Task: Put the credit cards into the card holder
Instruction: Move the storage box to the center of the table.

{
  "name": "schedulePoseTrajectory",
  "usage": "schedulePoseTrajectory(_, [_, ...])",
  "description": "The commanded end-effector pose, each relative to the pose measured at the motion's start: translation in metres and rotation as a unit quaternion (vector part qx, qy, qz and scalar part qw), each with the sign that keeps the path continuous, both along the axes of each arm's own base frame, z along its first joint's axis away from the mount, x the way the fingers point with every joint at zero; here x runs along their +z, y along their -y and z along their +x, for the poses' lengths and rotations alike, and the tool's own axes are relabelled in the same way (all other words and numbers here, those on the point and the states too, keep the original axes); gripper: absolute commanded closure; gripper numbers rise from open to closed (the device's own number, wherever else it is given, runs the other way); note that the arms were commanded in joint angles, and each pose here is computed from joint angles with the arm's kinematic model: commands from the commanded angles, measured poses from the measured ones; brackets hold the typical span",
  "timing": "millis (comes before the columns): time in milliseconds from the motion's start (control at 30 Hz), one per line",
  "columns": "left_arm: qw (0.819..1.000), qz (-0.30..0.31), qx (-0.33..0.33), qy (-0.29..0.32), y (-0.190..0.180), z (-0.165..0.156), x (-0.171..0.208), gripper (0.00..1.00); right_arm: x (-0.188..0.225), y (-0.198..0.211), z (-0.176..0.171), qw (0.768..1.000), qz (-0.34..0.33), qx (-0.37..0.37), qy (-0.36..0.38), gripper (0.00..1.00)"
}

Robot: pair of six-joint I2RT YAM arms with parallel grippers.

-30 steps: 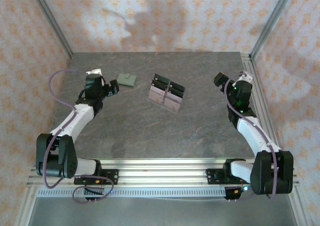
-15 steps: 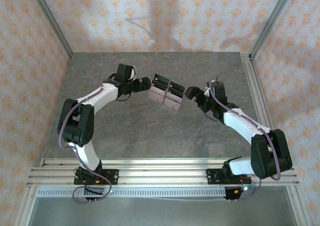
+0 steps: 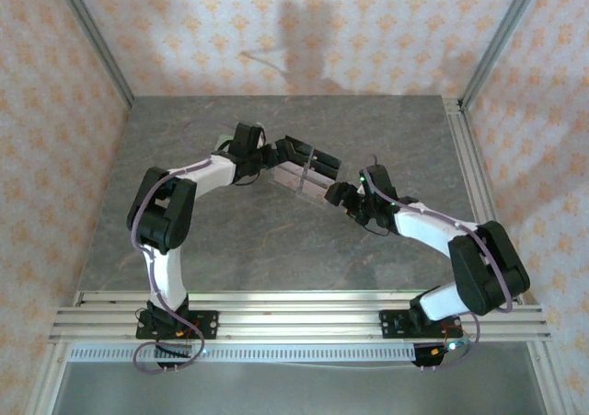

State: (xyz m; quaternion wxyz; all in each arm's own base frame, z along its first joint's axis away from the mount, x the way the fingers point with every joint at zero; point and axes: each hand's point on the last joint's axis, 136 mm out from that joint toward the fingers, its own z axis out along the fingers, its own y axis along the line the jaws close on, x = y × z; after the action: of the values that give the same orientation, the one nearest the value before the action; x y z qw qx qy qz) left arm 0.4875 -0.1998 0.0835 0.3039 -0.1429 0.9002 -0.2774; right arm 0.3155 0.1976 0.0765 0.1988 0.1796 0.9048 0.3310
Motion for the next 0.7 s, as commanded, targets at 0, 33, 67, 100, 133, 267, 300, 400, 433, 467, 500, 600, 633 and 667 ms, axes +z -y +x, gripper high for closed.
schedulePoseTrajectory(0, [1.0,-0.009,0.0,0.013,0.012,0.008,0.002,0.0,0.001,-0.002,0.009,1.0,0.004,-0.013,0.01,0.23])
schedulePoseTrajectory(33, [1.0,-0.008,-0.001,0.011,0.013,0.006,0.0,0.0,0.0,-0.003,0.01,1.0,0.006,-0.013,0.009,0.24])
schedulePoseTrajectory(67, [1.0,-0.01,-0.003,0.011,0.015,0.005,-0.002,0.0,0.001,-0.005,0.012,1.0,0.01,-0.013,0.009,0.26])
schedulePoseTrajectory(100, [1.0,-0.013,-0.004,0.013,0.017,0.004,-0.002,0.0,0.001,-0.008,0.013,1.0,0.014,-0.012,0.01,0.27])
schedulePoseTrajectory(133, [1.0,-0.014,-0.005,0.015,0.019,0.002,-0.002,0.0,0.001,-0.009,0.015,1.0,0.017,-0.013,0.011,0.29])
schedulePoseTrajectory(267, [1.0,-0.018,-0.01,0.021,0.028,-0.005,0.001,0.0,0.001,-0.008,0.021,0.999,0.015,-0.024,0.016,0.35])
schedulePoseTrajectory(300, [1.0,-0.017,-0.012,0.021,0.031,-0.007,0.001,0.0,0.0,-0.007,0.022,0.999,0.014,-0.026,0.018,0.36])
schedulePoseTrajectory(400, [0.999,-0.019,-0.019,0.022,0.039,-0.011,0.0,0.0,0.002,-0.004,0.027,0.999,0.012,-0.041,0.025,0.39])
schedulePoseTrajectory(433, [0.999,-0.021,-0.022,0.023,0.042,-0.013,0.001,0.0,0.002,-0.004,0.029,0.999,0.012,-0.045,0.027,0.4])
schedulePoseTrajectory(467, [0.999,-0.021,-0.025,0.023,0.045,-0.014,0.0,0.0,0.003,-0.004,0.031,0.998,0.011,-0.048,0.029,0.41])
schedulePoseTrajectory(500, [0.999,-0.022,-0.027,0.024,0.048,-0.016,0.0,0.0,0.004,-0.004,0.032,0.998,0.011,-0.05,0.03,0.41])
schedulePoseTrajectory(600, [0.999,-0.026,-0.031,0.031,0.053,-0.019,0.005,0.0,0.007,-0.003,0.034,0.998,0.009,-0.052,0.034,0.41])
schedulePoseTrajectory(633, [0.999,-0.028,-0.032,0.031,0.054,-0.02,0.006,0.0,0.008,-0.002,0.034,0.998,0.006,-0.053,0.035,0.41])
schedulePoseTrajectory(667, [0.998,-0.03,-0.034,0.032,0.056,-0.02,0.008,0.0,0.008,-0.001,0.034,0.998,0.002,-0.053,0.037,0.41])
